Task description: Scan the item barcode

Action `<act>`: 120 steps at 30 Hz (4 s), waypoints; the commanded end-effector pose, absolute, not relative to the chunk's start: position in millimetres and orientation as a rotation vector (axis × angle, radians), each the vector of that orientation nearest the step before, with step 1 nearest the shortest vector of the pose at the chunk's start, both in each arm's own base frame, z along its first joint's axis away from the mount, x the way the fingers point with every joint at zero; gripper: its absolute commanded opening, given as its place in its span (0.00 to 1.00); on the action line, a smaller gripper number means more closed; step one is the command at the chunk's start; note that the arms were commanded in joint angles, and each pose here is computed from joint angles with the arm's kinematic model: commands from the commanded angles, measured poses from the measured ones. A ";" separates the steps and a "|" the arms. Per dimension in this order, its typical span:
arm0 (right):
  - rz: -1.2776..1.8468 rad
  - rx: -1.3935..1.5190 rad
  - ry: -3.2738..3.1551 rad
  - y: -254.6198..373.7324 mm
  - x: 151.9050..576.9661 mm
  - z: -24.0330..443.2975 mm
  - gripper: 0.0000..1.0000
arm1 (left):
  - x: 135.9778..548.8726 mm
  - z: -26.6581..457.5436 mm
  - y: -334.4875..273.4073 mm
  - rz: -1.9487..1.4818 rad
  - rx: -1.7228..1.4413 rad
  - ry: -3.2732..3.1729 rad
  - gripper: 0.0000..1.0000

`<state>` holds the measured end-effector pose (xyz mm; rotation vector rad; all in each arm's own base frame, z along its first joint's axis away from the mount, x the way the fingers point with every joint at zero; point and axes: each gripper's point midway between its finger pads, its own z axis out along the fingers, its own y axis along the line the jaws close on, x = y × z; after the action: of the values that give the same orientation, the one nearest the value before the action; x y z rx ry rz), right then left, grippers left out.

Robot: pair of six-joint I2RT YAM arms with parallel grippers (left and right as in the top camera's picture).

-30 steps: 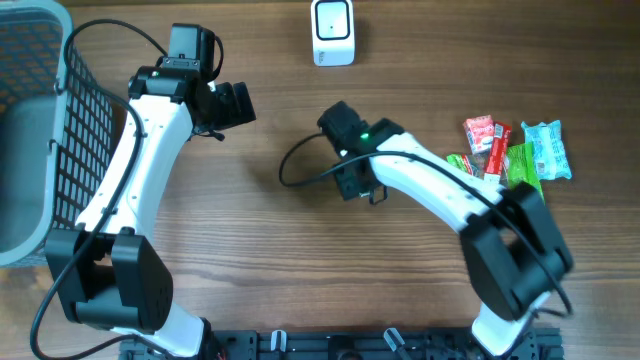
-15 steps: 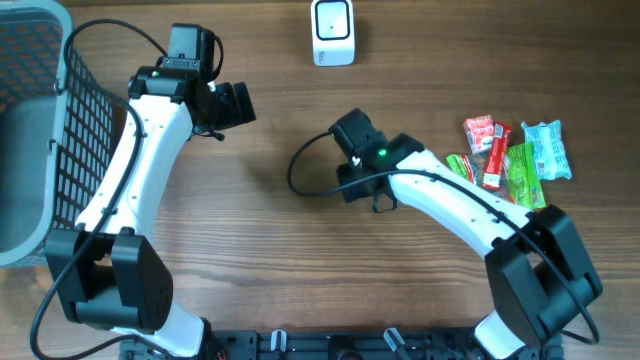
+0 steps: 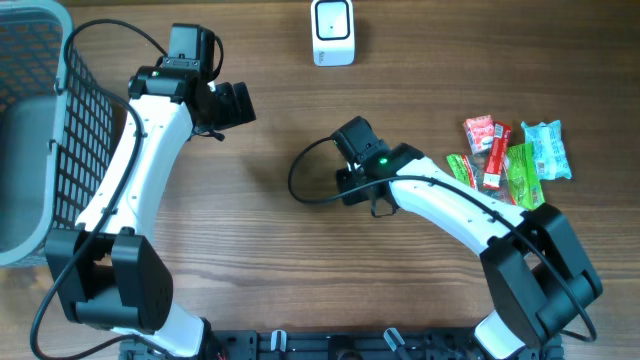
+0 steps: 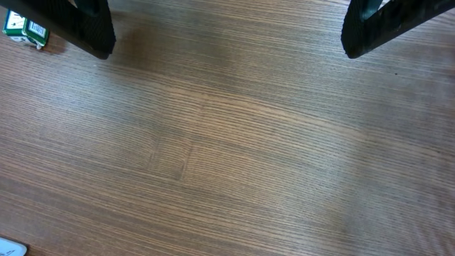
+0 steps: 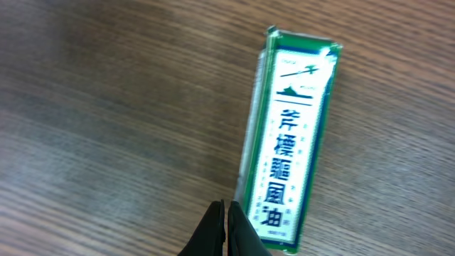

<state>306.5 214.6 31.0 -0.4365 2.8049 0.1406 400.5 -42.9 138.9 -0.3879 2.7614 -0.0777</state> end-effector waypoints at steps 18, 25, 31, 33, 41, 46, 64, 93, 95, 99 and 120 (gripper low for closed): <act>-0.047 -0.288 2.788 188.6 316.2 25.0 0.06 | 401.1 136.4 -40.9 -0.062 -0.386 2.764 1.00; -0.034 -0.230 2.792 188.0 315.8 22.9 0.05 | 401.1 136.4 -40.9 -0.062 -0.386 2.764 1.00; -0.016 -0.209 2.774 186.9 314.3 12.1 0.05 | 401.1 136.4 -40.9 -0.062 -0.386 2.764 1.00; -0.010 -0.206 2.767 187.7 316.3 12.8 0.06 | 401.1 136.4 -40.9 -0.062 -0.386 2.764 1.00; 0.049 -0.108 2.800 169.2 327.3 11.6 0.05 | 401.1 136.4 -40.9 -0.062 -0.386 2.764 1.00; 0.068 -0.136 2.812 170.4 325.6 10.9 0.05 | 401.1 136.4 -40.9 -0.062 -0.386 2.764 1.00; 0.235 -0.247 2.775 191.4 323.9 35.1 0.06 | 401.1 136.4 -40.9 -0.062 -0.386 2.764 1.00; -0.014 -0.169 2.740 151.8 325.9 17.0 0.09 | 401.1 136.4 -40.9 -0.062 -0.386 2.764 1.00; 0.042 -0.165 2.733 159.1 331.8 30.5 0.12 | 401.1 136.4 -40.9 -0.062 -0.386 2.764 1.00; 0.194 -0.168 2.667 181.6 346.9 62.6 0.75 | 401.1 136.4 -40.9 -0.062 -0.386 2.764 1.00; 0.372 0.645 2.765 191.1 338.3 9.9 0.60 | 401.1 136.4 -40.9 -0.062 -0.386 2.764 1.00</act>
<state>337.7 191.5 19.4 0.4565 2.7739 0.3547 400.6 -43.0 139.0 -0.3878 2.7611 -0.0784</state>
